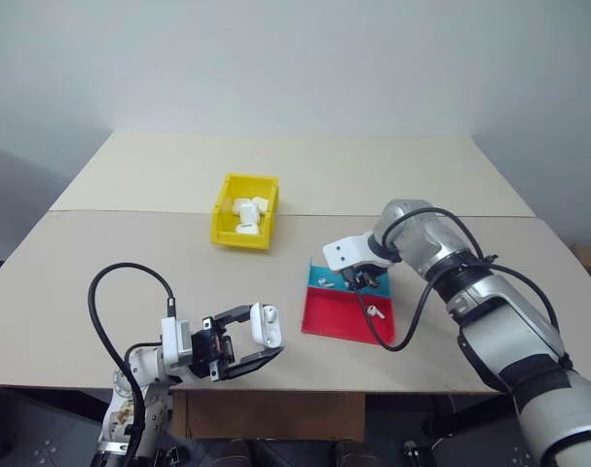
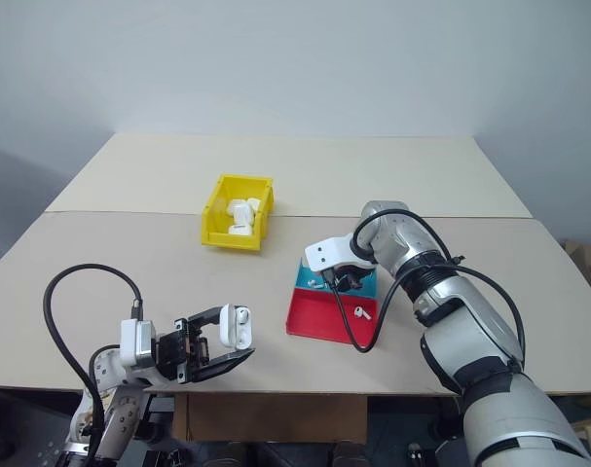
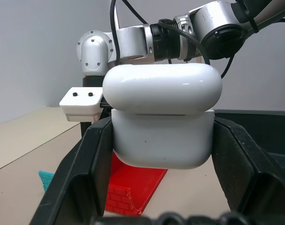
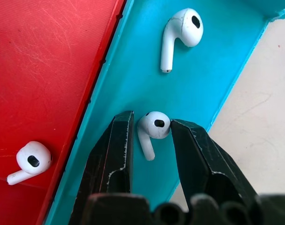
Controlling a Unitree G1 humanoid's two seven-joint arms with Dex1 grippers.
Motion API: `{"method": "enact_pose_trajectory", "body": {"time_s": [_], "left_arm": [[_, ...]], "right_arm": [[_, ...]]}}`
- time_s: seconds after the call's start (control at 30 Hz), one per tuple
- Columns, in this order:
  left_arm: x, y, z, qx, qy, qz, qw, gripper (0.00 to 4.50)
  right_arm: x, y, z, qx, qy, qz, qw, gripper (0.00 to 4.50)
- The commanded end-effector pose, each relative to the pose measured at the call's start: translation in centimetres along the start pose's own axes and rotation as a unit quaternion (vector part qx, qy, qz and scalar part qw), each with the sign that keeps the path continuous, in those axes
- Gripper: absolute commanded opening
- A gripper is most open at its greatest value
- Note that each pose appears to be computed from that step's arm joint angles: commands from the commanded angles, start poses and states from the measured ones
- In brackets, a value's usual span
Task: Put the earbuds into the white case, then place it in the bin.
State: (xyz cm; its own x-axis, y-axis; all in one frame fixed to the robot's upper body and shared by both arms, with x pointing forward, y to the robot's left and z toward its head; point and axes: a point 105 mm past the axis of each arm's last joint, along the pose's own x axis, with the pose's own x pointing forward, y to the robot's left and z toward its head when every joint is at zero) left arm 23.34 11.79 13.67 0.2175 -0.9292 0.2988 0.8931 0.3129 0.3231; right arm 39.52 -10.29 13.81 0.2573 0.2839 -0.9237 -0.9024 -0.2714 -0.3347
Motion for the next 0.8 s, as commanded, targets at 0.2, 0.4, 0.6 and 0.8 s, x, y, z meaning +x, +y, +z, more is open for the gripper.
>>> {"method": "enact_pose_trajectory", "body": {"time_s": [0.2, 0.4, 0.6, 0.8], "left_arm": [[0.3, 0.0, 0.7, 0.019, -0.010, -0.002, 1.000, 2.78], [0.3, 0.0, 0.7, 0.018, -0.012, -0.003, 1.000, 2.78], [0.5, 0.2, 0.9, 0.017, -0.021, 0.004, 1.000, 2.78], [0.8, 0.5, 1.2, 0.018, -0.033, 0.000, 0.999, 2.78]], "right_arm": [[-0.2, -0.1, -0.1, -0.005, 0.003, -0.004, 1.000, 0.79], [-0.1, -0.2, -0.2, 0.007, 0.004, -0.008, 1.000, 0.79], [-0.7, -0.4, 0.5, 0.023, -0.009, -0.018, 1.000, 0.79], [-4.4, -2.4, 1.6, 0.107, -0.090, -0.099, 0.985, 0.79]]}}
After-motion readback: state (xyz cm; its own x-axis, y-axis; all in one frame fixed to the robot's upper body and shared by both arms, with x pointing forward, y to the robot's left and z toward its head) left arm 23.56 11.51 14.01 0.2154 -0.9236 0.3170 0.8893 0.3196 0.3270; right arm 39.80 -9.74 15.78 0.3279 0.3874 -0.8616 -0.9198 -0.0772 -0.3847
